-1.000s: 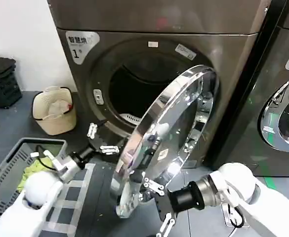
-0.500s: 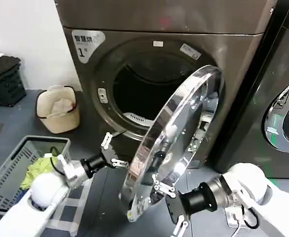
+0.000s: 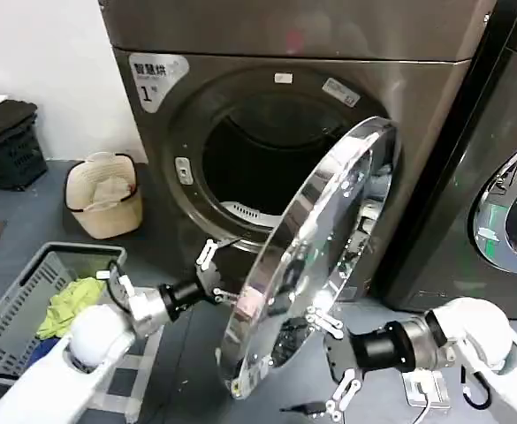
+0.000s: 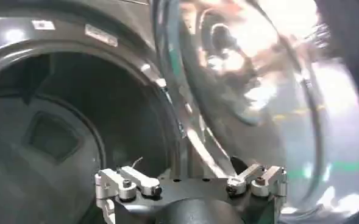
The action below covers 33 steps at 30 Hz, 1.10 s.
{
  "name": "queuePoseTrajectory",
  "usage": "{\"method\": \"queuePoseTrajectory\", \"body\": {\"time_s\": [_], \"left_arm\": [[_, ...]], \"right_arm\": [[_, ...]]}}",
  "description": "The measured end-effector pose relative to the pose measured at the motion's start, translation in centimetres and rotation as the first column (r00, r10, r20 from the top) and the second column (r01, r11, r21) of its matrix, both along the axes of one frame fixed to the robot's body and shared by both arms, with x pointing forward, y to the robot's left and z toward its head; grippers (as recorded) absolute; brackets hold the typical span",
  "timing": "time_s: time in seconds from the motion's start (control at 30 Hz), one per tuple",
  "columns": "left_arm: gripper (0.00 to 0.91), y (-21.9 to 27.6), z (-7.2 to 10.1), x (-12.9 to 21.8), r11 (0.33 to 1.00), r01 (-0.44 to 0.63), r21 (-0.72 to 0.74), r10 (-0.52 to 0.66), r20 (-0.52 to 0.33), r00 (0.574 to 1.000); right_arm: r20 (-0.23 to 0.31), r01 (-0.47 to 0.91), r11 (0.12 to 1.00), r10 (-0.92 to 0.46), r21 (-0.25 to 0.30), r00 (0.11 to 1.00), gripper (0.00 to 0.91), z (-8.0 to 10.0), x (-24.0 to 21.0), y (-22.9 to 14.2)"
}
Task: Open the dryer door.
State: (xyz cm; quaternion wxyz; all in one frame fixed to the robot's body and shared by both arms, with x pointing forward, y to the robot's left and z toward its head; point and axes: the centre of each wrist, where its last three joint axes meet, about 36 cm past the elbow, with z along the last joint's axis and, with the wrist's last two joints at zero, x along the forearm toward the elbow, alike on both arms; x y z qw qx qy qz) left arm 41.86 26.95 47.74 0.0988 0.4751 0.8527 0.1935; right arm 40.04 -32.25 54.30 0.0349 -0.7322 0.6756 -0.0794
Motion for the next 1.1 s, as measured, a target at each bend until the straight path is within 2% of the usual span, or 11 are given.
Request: {"method": "queuePoseTrajectory", "body": {"time_s": [0.23, 0.43, 0.8, 1.1], "left_arm": [[0.907, -1.3, 0.1, -0.3, 0.998, 0.058, 0.015, -0.058, 0.002, 0.998], [0.907, -2.6, 0.0, -0.4, 0.995, 0.098, 0.015, -0.098, -0.001, 0.995], [0.907, -4.9, -1.0, -0.4, 0.988, 0.157, 0.006, -0.157, -0.016, 0.987], [0.907, -7.2, -1.7, 0.1, 0.981, 0.196, -0.016, -0.196, -0.021, 0.98]], "right_arm": [[0.029, 0.024, 0.999, -0.023, -0.033, 0.999, 0.907, 1.0, -0.3, -2.5], [0.06, 0.055, 0.997, -0.052, -0.059, 0.997, 0.907, 1.1, -0.4, -4.9], [0.122, 0.138, 0.988, -0.129, -0.069, 0.984, 0.907, -0.4, -1.7, -9.7], [0.176, 0.269, 0.961, -0.253, -0.069, 0.951, 0.907, -1.8, -6.5, -15.2]]}}
